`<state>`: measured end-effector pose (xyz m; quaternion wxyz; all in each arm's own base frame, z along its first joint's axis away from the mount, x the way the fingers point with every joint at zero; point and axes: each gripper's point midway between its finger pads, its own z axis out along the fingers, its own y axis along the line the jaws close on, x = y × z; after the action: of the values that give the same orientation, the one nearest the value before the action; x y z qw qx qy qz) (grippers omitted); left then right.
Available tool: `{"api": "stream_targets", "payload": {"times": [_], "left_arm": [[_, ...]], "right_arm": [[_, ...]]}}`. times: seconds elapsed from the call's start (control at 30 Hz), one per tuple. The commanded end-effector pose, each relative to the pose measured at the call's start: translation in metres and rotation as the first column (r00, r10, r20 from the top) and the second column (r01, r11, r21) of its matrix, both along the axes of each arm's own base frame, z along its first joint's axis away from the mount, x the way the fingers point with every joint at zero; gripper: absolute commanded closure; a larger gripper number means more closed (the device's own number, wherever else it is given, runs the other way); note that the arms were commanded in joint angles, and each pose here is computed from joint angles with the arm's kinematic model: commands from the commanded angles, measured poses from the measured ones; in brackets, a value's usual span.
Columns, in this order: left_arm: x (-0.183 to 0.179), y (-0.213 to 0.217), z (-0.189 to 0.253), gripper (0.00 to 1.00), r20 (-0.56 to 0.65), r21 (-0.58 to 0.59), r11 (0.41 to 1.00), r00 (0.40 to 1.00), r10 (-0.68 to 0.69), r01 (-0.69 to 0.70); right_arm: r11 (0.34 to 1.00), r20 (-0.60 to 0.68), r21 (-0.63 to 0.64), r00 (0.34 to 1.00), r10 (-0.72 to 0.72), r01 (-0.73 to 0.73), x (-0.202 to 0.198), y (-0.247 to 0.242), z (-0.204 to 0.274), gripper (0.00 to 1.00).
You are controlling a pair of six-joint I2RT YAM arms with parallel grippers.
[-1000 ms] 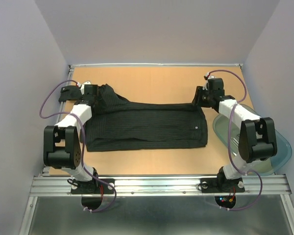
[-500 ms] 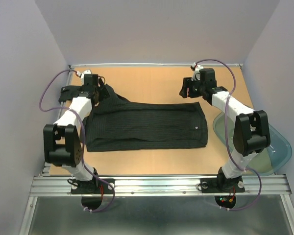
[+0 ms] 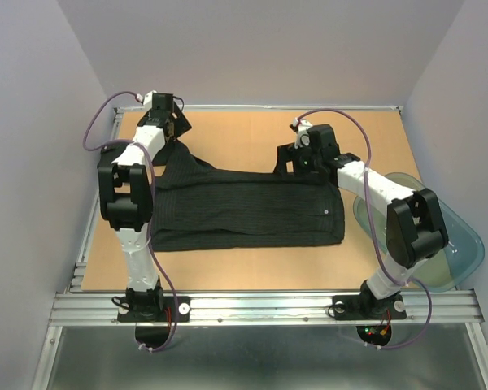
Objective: Fold and stack the long sleeve shirts
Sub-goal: Fold the shirt
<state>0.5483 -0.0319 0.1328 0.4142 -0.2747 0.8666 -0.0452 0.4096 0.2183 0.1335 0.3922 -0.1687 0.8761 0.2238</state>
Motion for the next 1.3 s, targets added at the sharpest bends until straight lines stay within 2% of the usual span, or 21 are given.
{"api": "stream_targets", "payload": {"times": [0.0, 0.13, 0.23, 0.27, 0.3, 0.37, 0.4, 0.53, 0.63, 0.67, 0.73, 0.87, 1.07, 1.17, 1.27], "left_arm": [[0.000, 0.000, -0.009, 0.13, -0.058, -0.025, 0.998, 0.997, 0.049, -0.051], [-0.003, -0.006, -0.024, 0.20, -0.085, -0.035, 0.998, 0.995, 0.045, -0.048], [-0.006, -0.012, -0.032, 0.30, -0.101, -0.024, 0.999, 0.994, 0.030, -0.032], [-0.007, -0.013, -0.034, 0.36, -0.108, -0.021, 0.999, 0.994, 0.025, -0.027], [-0.008, -0.013, -0.033, 0.50, -0.107, -0.016, 1.000, 0.994, 0.021, -0.022], [-0.012, -0.014, -0.032, 0.61, -0.107, -0.002, 1.000, 0.994, 0.016, -0.017], [-0.013, -0.015, -0.024, 0.71, -0.093, 0.004, 1.000, 0.996, 0.009, -0.009], [-0.026, -0.021, -0.009, 0.89, -0.074, 0.059, 0.997, 0.996, -0.045, 0.049], [-0.045, -0.030, -0.001, 0.89, -0.067, 0.069, 0.994, 0.995, -0.075, 0.080], [-0.058, -0.031, -0.014, 0.89, -0.100, 0.070, 0.994, 0.992, -0.081, 0.088], [-0.070, -0.038, -0.005, 0.89, -0.077, 0.058, 0.992, 0.991, -0.106, 0.110], [-0.100, -0.042, -0.016, 0.88, -0.093, 0.035, 0.991, 0.988, -0.126, 0.129], [-0.150, -0.048, -0.046, 0.80, -0.161, 0.014, 0.984, 0.972, -0.171, 0.176], [-0.164, -0.049, -0.053, 0.73, -0.171, -0.006, 0.983, 0.968, -0.184, 0.186], [-0.181, -0.049, -0.052, 0.49, -0.165, -0.021, 0.981, 0.967, -0.192, 0.191]], "right_arm": [[1.000, 0.068, 0.010, 0.998, 0.011, -0.012, -0.009, 0.004, 0.021, 0.07], [1.000, 0.059, 0.000, 0.998, 0.010, -0.010, -0.015, 0.003, 0.015, 0.07], [1.000, 0.057, -0.004, 0.998, 0.010, -0.010, -0.018, 0.002, 0.015, 0.07], [1.000, 0.060, -0.004, 0.998, 0.009, -0.009, -0.018, 0.002, 0.015, 0.07], [1.000, 0.057, -0.004, 0.998, 0.010, -0.010, -0.019, 0.002, 0.015, 0.07], [1.000, 0.064, -0.005, 0.998, 0.007, -0.007, -0.019, 0.001, 0.017, 0.07], [1.000, 0.067, -0.004, 0.998, 0.007, -0.007, -0.019, 0.001, 0.018, 0.07], [1.000, 0.071, -0.003, 0.997, 0.002, -0.002, -0.021, 0.000, 0.020, 0.07], [1.000, 0.083, -0.016, 0.996, -0.015, 0.017, -0.020, -0.005, 0.021, 0.07], [1.000, 0.084, -0.018, 0.996, -0.019, 0.021, -0.020, -0.005, 0.021, 0.07], [0.999, 0.091, -0.019, 0.996, -0.025, 0.027, -0.019, -0.006, 0.024, 0.07], [0.998, 0.096, -0.032, 0.994, -0.055, 0.059, -0.015, -0.011, 0.023, 0.07], [0.996, 0.074, -0.035, 0.994, -0.075, 0.078, -0.004, -0.008, 0.015, 0.07], [0.998, 0.047, -0.018, 0.997, -0.062, 0.063, -0.002, -0.001, 0.009, 0.07], [0.999, -0.002, -0.009, 0.999, -0.049, 0.049, -0.001, 0.007, -0.007, 0.08]]}}
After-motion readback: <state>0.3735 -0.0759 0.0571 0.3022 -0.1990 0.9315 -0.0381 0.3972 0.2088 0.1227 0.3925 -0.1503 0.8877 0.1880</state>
